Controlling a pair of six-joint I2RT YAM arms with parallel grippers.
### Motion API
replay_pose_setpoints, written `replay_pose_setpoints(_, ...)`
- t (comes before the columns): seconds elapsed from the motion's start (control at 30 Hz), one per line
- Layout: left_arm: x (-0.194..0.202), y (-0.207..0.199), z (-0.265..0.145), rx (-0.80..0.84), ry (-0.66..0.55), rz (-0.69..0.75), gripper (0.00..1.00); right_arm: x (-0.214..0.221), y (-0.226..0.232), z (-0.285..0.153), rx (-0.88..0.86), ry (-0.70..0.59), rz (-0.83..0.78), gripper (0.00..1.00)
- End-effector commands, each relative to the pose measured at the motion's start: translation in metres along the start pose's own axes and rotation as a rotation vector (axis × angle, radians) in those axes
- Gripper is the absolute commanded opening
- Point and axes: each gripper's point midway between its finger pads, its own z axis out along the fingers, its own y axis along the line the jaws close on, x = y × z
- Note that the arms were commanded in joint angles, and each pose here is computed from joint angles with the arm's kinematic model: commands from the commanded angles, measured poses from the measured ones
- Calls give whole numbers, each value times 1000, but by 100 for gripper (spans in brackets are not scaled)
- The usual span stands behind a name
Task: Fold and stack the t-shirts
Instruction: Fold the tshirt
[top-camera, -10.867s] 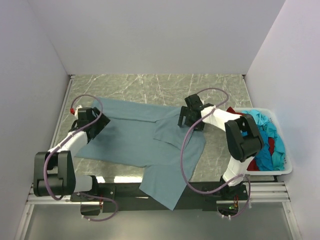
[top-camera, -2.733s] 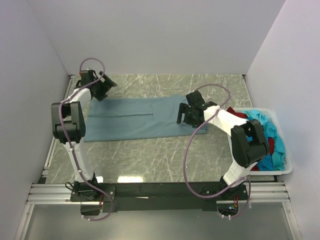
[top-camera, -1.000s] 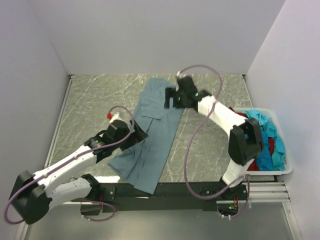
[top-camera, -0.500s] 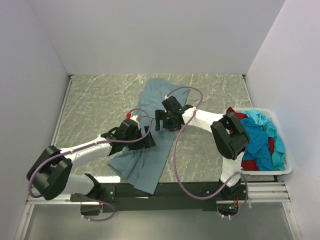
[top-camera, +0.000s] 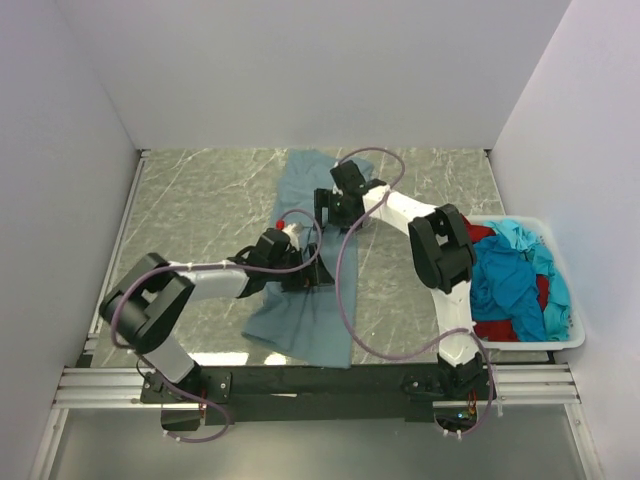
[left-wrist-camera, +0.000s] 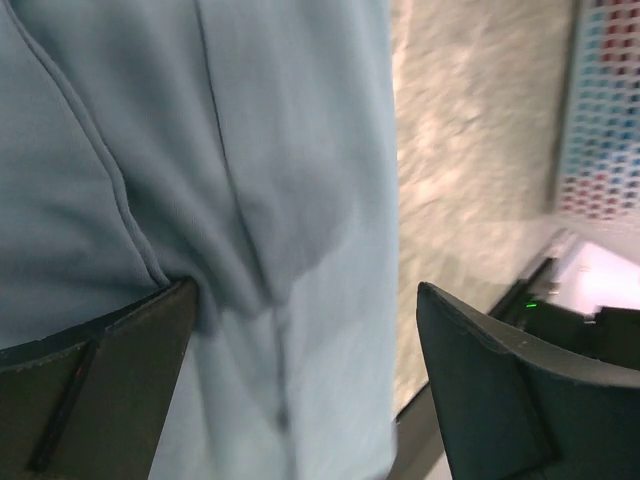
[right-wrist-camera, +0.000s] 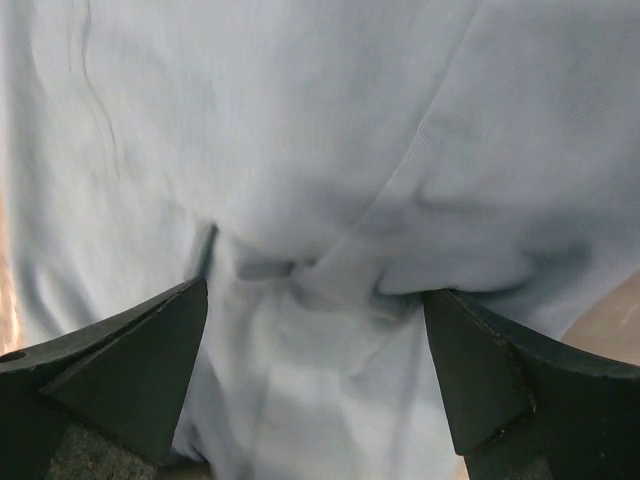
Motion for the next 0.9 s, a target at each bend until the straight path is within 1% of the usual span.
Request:
replay_pose_setpoints(0.0,4,-14,17,78,55,-46,98,-17,-32,17,50,33,-20,95)
replay_pose_setpoints(0.03,0,-17,19,79,48,-69,98,-33,-29,13,44,15,-35,95)
replay_pose_setpoints(0.07,-6,-18,22,76,31,-78,98,-37,-36,20,53,25,-35,95)
replay_pose_setpoints(0.1,-14,-24,26,78,17,-100,98,-52,-32,15,47,3,-46,95)
replay_pose_setpoints(0.17,-21,-24,27,41,1,-122,99,-62,-35,16,55,0,-60,95)
replay_pose_setpoints(0.2,-37,-32,25,32,-48,-112,99,-66,-36,12,65,1,-60,95)
replay_pose_setpoints(0.23,-42,-34,23,21,-68,-107,99,-78,-33,5,70,-29,-71,95)
replay_pose_setpoints(0.33,-59,-49,7,7,-129,-63,99,-92,-26,-19,66,-79,-75,95)
replay_pose_setpoints(0.37,-63,-54,2,12,-141,-51,99,-101,-21,-38,54,-117,-75,95)
replay_pose_setpoints(0.43,-67,-63,-12,11,-154,-26,99,-100,-18,-52,45,-138,-66,95)
replay_pose_setpoints(0.47,-71,-72,-22,28,-173,-9,99,-107,-9,-76,25,-186,-65,96)
replay_pose_setpoints(0.5,-69,-75,-28,30,-172,0,99,-108,-9,-86,22,-205,-58,96)
replay_pose_setpoints(0.53,-64,-70,-33,6,-164,-6,100,-98,-13,-88,31,-204,-35,96)
replay_pose_setpoints(0.57,-62,-71,-44,8,-172,-1,99,-102,-10,-114,30,-258,-21,96)
replay_pose_setpoints(0.6,-59,-66,-49,-10,-178,-16,100,-85,-19,-110,44,-243,-6,97)
replay_pose_setpoints(0.63,-54,-58,-55,-40,-179,-28,100,-77,-21,-116,45,-252,25,97)
replay_pose_setpoints(0.67,-53,-61,-68,-25,-201,-29,99,-75,-19,-141,28,-302,38,97)
replay_pose_setpoints(0.7,-39,-45,-71,-56,-187,-56,99,-49,-31,-132,46,-274,56,97)
replay_pose_setpoints(0.73,-32,-37,-76,-73,-186,-73,99,-38,-36,-137,47,-280,89,98)
replay_pose_setpoints(0.77,-28,-35,-89,-69,-205,-84,99,-32,-34,-157,28,-320,107,98)
replay_pose_setpoints(0.8,-10,-16,-90,-107,-183,-121,99,-1,-48,-147,52,-275,130,98)
replay_pose_setpoints(0.83,-3,-9,-95,-121,-182,-138,99,13,-51,-149,48,-272,156,98)
replay_pose_setpoints(0.87,7,2,-99,-144,-170,-156,100,21,-50,-163,24,-300,165,98)
